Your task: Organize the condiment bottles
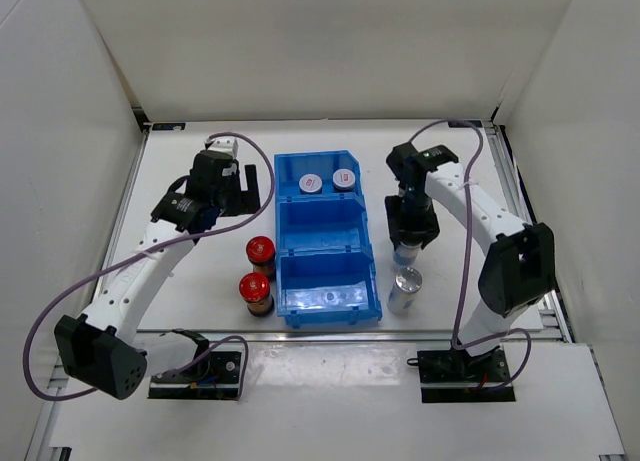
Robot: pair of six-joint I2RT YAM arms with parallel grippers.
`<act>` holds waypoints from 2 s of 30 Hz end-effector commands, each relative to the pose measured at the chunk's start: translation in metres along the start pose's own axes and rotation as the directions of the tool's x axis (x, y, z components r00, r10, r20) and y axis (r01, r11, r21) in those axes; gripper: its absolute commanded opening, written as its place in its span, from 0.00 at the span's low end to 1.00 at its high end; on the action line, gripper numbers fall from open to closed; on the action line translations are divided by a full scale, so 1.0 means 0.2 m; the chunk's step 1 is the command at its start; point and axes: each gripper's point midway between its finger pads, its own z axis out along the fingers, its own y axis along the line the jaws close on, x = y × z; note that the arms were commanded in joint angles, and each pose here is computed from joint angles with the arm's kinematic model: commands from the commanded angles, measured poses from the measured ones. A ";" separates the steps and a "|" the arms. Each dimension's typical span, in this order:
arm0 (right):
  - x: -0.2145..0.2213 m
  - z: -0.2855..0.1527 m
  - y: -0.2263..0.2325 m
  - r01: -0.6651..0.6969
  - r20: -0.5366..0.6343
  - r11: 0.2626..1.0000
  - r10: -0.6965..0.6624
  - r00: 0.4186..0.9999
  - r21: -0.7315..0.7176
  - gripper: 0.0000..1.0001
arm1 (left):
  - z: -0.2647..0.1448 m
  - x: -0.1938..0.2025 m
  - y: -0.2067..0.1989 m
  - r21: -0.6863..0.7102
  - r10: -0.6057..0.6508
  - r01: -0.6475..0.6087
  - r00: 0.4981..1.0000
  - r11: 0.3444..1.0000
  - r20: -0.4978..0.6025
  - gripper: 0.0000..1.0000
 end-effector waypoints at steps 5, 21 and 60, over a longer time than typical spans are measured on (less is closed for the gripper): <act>-0.16 -0.44 0.16 0.092 0.228 0.996 -0.092 0.969 0.008 0.12 | -0.05 0.02 0.01 0.005 -0.019 0.019 0.999 1.000 0.037 1.00; -0.40 -0.18 0.59 0.294 0.100 0.956 -0.290 0.952 -0.021 0.13 | -0.04 0.10 0.04 -0.023 -0.007 0.007 1.000 1.000 0.017 1.00; 0.14 -0.39 0.15 0.050 0.175 0.997 -0.061 0.983 0.067 1.00 | -0.02 0.18 0.06 -0.032 -0.028 0.027 1.000 0.999 -0.009 1.00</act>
